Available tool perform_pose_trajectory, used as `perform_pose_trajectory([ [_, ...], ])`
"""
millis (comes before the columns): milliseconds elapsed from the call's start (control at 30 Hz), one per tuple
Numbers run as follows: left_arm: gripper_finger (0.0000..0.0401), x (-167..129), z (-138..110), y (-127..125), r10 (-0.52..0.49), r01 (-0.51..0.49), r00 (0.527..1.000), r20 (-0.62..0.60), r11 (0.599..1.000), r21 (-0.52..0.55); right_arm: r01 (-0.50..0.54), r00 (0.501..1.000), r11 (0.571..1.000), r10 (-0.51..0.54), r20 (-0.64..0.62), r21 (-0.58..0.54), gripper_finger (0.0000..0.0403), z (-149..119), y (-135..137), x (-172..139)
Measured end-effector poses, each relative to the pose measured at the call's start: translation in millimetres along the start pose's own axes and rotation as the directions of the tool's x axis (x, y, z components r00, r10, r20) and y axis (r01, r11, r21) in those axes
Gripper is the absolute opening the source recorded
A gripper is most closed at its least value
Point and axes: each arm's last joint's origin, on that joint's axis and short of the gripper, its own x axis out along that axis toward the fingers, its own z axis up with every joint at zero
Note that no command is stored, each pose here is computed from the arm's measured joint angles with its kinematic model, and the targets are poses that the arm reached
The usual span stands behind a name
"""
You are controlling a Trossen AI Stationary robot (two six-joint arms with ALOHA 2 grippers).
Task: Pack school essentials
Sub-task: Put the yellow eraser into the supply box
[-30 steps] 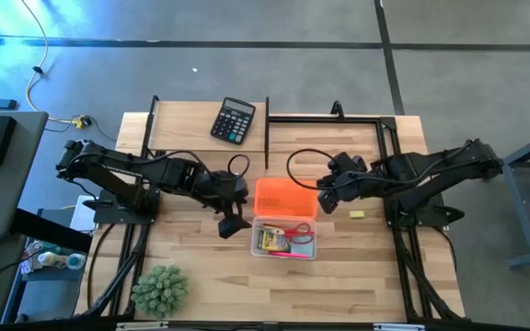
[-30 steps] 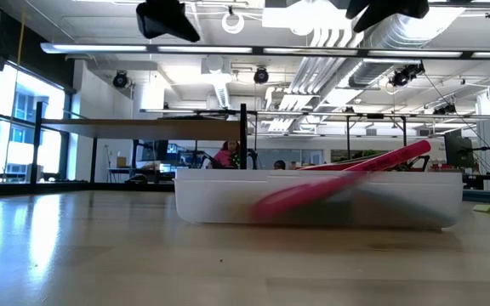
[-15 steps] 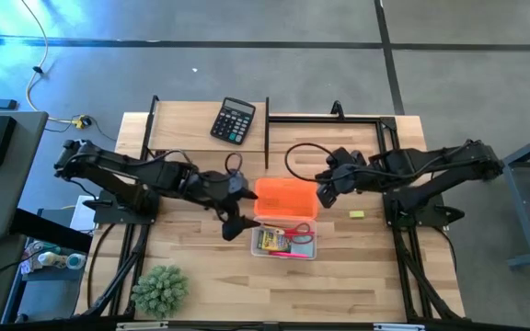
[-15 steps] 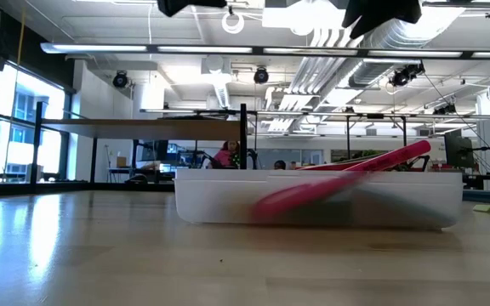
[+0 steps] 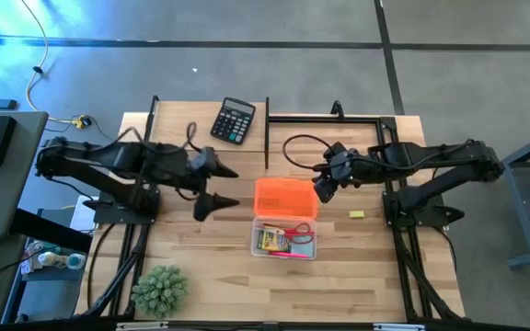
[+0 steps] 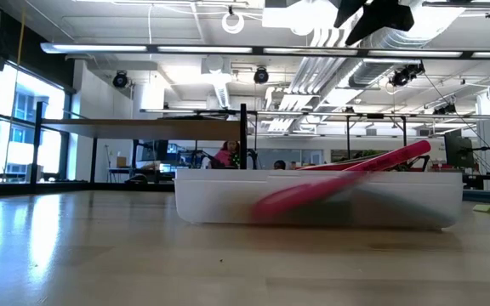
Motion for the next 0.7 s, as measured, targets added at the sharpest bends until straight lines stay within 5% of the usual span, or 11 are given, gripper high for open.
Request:
perform_pose_trajectory([
  [333, 0.0395, -31.0, -2.9, 15.2, 0.072, -0.07, 0.997, -0.025, 0.997, 0.044, 0.106, 0.994, 0.994, -0.106, 0.018, 0.035, 0.019, 5.3, -25.2, -12.9],
  [700, 0.0395, -29.8, -9.6, 21.7, 0.13, -0.124, 0.986, -0.101, 0.99, 0.067, 0.298, 0.944, 0.955, -0.295, -0.15, 0.0, 0.0191, -9.1, -51.0, -16.6],
])
